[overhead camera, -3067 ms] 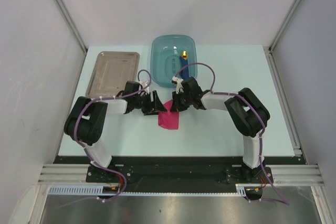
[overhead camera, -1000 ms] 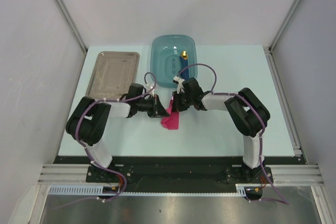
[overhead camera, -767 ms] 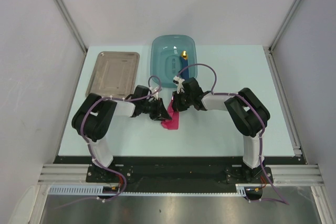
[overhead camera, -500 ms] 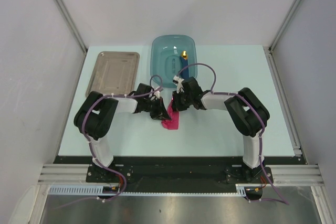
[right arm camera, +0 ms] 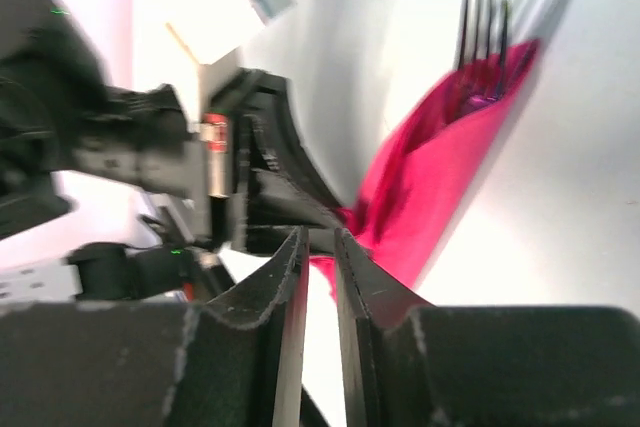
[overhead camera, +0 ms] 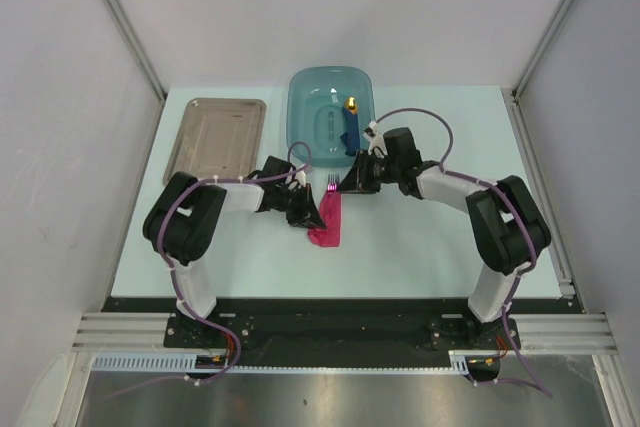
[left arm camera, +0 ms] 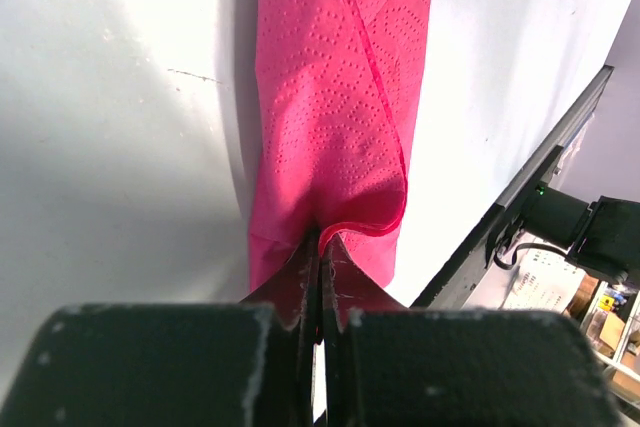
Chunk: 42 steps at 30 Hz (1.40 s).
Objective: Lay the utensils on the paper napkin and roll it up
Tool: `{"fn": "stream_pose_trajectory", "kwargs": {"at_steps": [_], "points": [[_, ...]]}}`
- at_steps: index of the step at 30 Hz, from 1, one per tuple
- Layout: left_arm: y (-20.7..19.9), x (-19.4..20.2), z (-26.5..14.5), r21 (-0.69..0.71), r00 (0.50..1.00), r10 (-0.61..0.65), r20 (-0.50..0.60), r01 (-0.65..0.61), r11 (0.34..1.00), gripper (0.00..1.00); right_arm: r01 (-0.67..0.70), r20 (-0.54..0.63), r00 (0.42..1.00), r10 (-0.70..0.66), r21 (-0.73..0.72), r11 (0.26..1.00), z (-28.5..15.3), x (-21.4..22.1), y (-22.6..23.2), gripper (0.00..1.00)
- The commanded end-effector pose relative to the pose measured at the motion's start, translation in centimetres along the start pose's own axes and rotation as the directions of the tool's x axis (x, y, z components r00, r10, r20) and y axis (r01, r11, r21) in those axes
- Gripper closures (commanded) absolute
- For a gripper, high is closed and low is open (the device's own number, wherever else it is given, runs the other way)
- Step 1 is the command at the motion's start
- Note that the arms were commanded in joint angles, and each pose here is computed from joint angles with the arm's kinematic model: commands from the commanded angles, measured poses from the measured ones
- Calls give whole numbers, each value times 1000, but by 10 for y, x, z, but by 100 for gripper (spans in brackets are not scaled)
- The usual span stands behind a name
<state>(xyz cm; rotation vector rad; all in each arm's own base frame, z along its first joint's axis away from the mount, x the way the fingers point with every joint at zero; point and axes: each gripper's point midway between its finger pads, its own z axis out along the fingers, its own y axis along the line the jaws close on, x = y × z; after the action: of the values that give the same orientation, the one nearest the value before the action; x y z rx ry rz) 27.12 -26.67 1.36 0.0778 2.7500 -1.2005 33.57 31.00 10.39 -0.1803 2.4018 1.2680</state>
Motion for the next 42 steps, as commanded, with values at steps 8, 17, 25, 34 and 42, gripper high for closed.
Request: {"fn": "stream_pose_trajectory", "kwargs": {"at_steps": [8,17,25,34,42], "points": [[41,4,11,-154,999,31,19,-28,988,100,-162,-33,987,159,-82,983,19,18,-8,85],[36,3,11,-138,999,35,23,-32,990,100,-183,-52,982,181,-31,983,39,26,-34,88],[36,3,12,-132,999,36,24,-33,991,100,-184,-56,982,181,-38,982,48,29,-34,89],[32,0,10,-123,998,50,27,-46,991,100,-207,-60,977,206,-10,978,53,34,-44,89],[-1,-10,0,-19,992,88,90,-87,996,100,-230,-61,970,234,69,971,50,51,-69,90]]}}
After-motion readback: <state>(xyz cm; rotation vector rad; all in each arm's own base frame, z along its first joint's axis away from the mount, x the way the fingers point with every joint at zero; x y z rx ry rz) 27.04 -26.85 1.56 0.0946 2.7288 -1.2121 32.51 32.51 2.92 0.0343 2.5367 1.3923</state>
